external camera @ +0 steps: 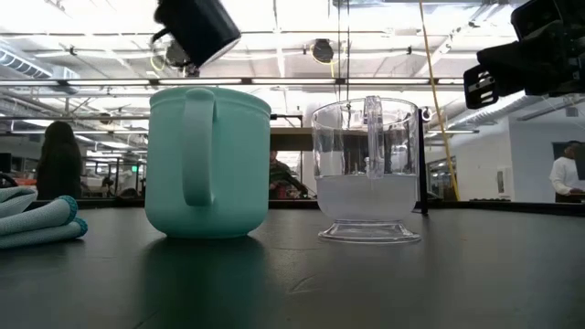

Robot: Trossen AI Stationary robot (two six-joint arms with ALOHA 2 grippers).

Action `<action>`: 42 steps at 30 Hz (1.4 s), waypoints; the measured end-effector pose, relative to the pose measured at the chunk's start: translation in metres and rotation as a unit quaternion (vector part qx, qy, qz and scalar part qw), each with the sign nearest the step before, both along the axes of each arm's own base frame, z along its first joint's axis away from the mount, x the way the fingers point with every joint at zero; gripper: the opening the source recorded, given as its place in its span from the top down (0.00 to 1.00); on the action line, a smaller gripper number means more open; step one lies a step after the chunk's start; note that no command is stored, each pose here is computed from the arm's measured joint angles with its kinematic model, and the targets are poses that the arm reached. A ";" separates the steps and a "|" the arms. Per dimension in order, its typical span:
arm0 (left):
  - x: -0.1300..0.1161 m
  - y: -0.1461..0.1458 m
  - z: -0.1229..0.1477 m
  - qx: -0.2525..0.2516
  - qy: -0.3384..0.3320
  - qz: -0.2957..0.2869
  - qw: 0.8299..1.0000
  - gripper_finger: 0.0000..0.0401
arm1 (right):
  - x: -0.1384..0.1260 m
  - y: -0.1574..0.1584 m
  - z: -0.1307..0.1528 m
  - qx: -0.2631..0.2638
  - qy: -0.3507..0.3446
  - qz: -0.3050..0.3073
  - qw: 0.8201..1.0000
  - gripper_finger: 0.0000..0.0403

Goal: Stack small to large cups/mugs on shelf
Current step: Put the dark blue mug on the shelf

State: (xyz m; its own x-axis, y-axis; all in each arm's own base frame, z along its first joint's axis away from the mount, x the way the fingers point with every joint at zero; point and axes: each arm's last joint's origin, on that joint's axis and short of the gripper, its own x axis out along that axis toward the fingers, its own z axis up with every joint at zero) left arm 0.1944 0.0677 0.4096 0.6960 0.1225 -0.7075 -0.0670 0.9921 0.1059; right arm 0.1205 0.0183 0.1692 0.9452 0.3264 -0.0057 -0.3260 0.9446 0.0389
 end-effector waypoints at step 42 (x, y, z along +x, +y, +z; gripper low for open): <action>0.062 0.090 0.003 -0.162 0.047 0.404 0.899 0.96 | 0.000 0.000 0.000 0.003 0.001 0.000 1.000 1.00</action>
State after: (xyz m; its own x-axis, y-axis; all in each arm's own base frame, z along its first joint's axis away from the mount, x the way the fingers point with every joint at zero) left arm 0.2566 0.1576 0.4125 0.4065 0.3387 -0.8485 -0.7859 0.6033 -0.1357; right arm 0.1205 0.0183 0.1692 0.9452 0.3265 -0.0059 -0.3260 0.9443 0.0443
